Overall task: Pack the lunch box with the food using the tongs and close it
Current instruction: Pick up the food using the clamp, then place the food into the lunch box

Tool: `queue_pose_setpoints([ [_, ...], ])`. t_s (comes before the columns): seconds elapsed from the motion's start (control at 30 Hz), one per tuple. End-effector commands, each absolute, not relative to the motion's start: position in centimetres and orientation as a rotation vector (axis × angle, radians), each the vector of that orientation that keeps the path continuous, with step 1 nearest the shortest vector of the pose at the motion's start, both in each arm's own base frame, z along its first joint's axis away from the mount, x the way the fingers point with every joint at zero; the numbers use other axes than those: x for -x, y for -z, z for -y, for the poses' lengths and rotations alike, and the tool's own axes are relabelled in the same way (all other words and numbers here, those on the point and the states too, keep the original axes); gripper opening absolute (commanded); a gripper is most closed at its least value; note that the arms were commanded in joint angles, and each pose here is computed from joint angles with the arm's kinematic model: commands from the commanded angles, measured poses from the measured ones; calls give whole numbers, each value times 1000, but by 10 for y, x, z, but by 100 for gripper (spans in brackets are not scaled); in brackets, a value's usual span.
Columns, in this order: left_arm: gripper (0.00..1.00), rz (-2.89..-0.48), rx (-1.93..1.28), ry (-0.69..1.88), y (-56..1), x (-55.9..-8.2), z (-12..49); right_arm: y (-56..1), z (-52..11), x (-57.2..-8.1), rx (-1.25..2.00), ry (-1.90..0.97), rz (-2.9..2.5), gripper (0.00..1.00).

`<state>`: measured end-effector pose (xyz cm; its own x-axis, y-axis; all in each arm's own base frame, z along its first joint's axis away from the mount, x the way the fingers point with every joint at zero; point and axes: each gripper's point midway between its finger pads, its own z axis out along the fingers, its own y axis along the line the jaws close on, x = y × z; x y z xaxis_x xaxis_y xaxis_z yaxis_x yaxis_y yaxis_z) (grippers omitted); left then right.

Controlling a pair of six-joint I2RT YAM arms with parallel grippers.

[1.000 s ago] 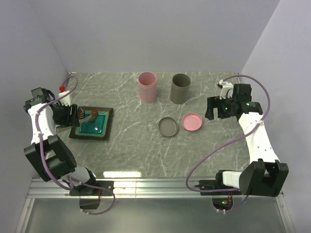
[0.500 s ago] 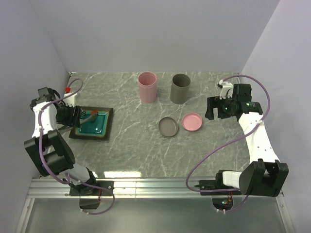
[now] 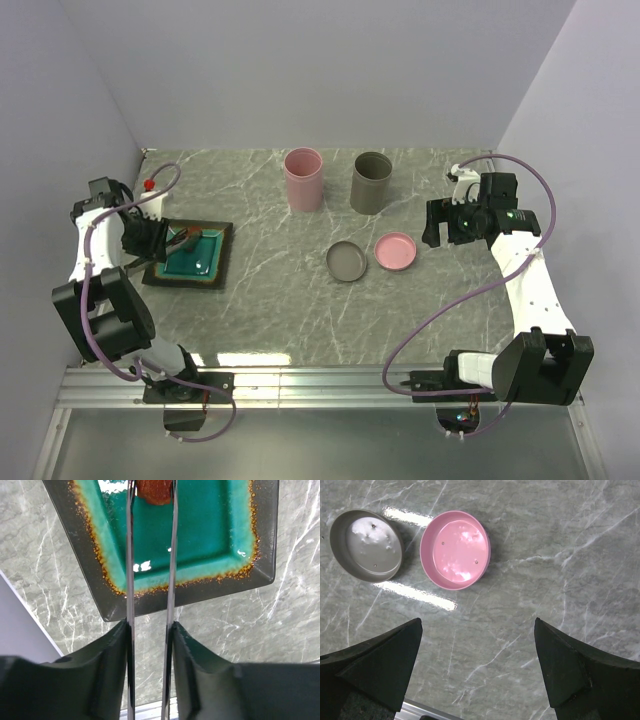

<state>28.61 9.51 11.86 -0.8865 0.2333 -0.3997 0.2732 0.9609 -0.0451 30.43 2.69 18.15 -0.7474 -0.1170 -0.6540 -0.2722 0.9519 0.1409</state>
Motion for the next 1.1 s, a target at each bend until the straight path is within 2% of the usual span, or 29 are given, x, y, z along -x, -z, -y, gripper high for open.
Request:
queue_pose_setpoints([
  [0.0, 39, -2651, -382, 99, -142, -295, -96, -187, -29, -304, 288, -294, -2390, 100],
  [0.23, 27, -2586, -390, 107, -174, -295, -87, -188, -30, -304, 291, -301, -2388, 100],
  [0.53, 25, -2416, -468, 215, -237, -303, -52, -190, -31, -305, 291, -311, -2384, 100],
  [0.8, 25, -2106, -637, 353, -329, -338, 48, -190, -31, -304, 293, -308, -2385, 100],
  [1.07, 26, -1901, -722, 509, -377, -389, 147, -183, -25, -305, 272, -276, -2396, 100],
])
